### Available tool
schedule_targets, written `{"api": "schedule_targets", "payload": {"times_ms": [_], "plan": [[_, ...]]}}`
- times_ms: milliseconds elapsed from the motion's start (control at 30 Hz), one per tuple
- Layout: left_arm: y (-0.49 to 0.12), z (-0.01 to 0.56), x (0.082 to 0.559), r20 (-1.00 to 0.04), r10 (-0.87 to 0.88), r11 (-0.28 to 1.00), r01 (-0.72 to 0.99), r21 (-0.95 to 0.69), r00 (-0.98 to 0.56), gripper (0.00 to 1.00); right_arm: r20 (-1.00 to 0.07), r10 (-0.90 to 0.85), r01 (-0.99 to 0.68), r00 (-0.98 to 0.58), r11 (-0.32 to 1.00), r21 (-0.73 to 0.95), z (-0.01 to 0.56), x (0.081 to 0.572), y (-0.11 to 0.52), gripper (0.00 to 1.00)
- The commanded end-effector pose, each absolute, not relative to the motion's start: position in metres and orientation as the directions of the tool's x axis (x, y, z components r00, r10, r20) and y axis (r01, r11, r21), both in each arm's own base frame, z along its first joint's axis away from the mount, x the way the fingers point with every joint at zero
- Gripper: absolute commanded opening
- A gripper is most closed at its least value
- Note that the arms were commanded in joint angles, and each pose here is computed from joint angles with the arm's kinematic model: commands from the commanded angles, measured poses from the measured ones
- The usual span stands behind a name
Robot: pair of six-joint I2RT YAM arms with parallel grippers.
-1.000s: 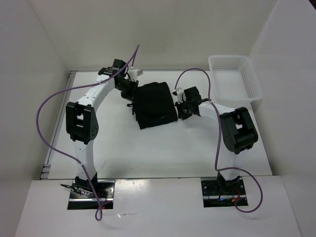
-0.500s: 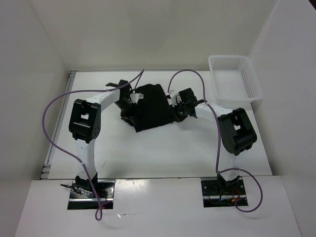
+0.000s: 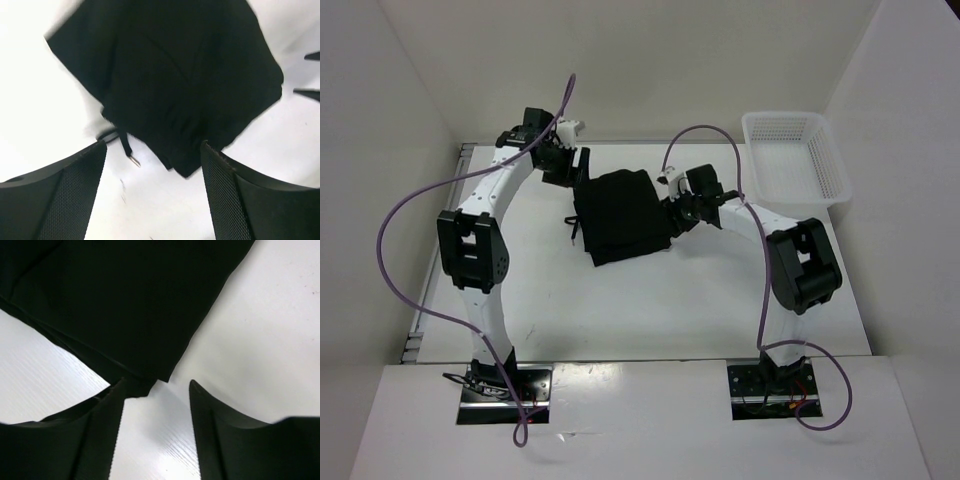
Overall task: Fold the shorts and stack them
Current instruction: Fold the shorts
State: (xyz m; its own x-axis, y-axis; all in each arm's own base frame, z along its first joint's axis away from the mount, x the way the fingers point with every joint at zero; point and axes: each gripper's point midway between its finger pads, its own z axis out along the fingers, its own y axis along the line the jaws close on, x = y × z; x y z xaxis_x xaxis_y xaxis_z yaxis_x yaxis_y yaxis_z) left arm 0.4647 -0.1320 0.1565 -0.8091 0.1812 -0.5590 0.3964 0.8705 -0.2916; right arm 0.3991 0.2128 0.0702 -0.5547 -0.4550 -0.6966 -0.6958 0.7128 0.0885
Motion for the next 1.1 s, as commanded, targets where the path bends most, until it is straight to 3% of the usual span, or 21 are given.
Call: {"api": "schedule_targets", "payload": {"times_ms": [0,167,267,333,367,400,467,500,533,633,700,900,933,967,1000,1033,1067], "plan": [[-0.135,0.133,0.491,-0.568,0.185,0.876,0.397,-0.275,-0.802,0.83,-0.727,-0.416,-0.691,-0.547,0.715,0.111,0.082,0.414,0.222,0.61],[-0.131,0.078,0.507,-0.49,0.185,0.887,0.359,-0.29,-0.852,0.83,-0.703,-0.404,-0.656,-0.585,0.745,0.118,0.063,0.422,0.22,0.73],[-0.137,0.071,0.504,-0.475,0.185,0.87,0.368,-0.328,-0.86,0.85,-0.689,-0.402,-0.65,-0.603,0.748,0.133,0.053,0.423,0.222,0.73],[-0.133,0.058,0.507,-0.463,0.186,0.882,0.355,-0.31,-0.867,0.78,-0.68,-0.397,-0.649,-0.616,0.746,0.152,0.048,0.421,0.223,0.67],[-0.133,0.048,0.506,-0.445,0.187,0.883,0.349,-0.314,-0.876,0.73,-0.665,-0.412,-0.651,-0.622,0.745,0.147,0.043,0.418,0.227,0.63],[-0.13,0.05,0.51,-0.455,0.187,0.89,0.347,-0.298,-0.871,0.55,-0.667,-0.431,-0.671,-0.608,0.728,0.14,0.043,0.415,0.235,0.5],[-0.125,0.049,0.515,-0.457,0.179,0.896,0.336,-0.289,-0.871,0.34,-0.644,-0.458,-0.684,-0.613,0.716,0.142,0.036,0.407,0.237,0.37],[-0.125,0.049,0.519,-0.469,0.179,0.896,0.34,-0.286,-0.865,0.24,-0.644,-0.465,-0.692,-0.607,0.707,0.142,0.036,0.404,0.242,0.23],[-0.124,0.049,0.523,-0.478,0.178,0.9,0.338,-0.273,-0.86,0.16,-0.633,-0.469,-0.695,-0.616,0.701,0.158,0.031,0.397,0.241,0.16],[-0.121,0.052,0.528,-0.494,0.178,0.907,0.336,-0.254,-0.851,0.16,-0.623,-0.489,-0.729,-0.611,0.654,0.203,0.031,0.37,0.248,0.0],[-0.123,0.052,0.528,-0.495,0.177,0.903,0.341,-0.262,-0.851,0.26,-0.604,-0.499,-0.738,-0.621,0.631,0.238,0.03,0.346,0.247,0.0],[-0.135,0.058,0.505,-0.491,0.194,0.885,0.368,-0.287,-0.849,0.38,-0.557,-0.521,-0.73,-0.648,0.633,0.258,0.027,0.294,0.224,0.0],[-0.135,0.057,0.503,-0.492,0.194,0.885,0.368,-0.286,-0.849,0.38,-0.557,-0.521,-0.729,-0.646,0.638,0.249,0.028,0.293,0.222,0.05],[-0.139,0.054,0.5,-0.488,0.202,0.882,0.375,-0.287,-0.849,0.4,-0.566,-0.518,-0.731,-0.641,0.637,0.245,0.032,0.294,0.222,0.18],[-0.139,0.057,0.498,-0.491,0.202,0.881,0.376,-0.287,-0.848,0.41,-0.557,-0.522,-0.726,-0.646,0.645,0.238,0.03,0.293,0.219,0.38],[-0.139,0.057,0.498,-0.491,0.202,0.881,0.376,-0.287,-0.848,0.46,-0.577,-0.525,-0.739,-0.625,0.635,0.223,0.04,0.298,0.222,0.72],[-0.139,0.057,0.498,-0.491,0.202,0.881,0.376,-0.287,-0.848,0.48,-0.588,-0.533,-0.753,-0.609,0.62,0.219,0.045,0.301,0.224,0.78]]}}
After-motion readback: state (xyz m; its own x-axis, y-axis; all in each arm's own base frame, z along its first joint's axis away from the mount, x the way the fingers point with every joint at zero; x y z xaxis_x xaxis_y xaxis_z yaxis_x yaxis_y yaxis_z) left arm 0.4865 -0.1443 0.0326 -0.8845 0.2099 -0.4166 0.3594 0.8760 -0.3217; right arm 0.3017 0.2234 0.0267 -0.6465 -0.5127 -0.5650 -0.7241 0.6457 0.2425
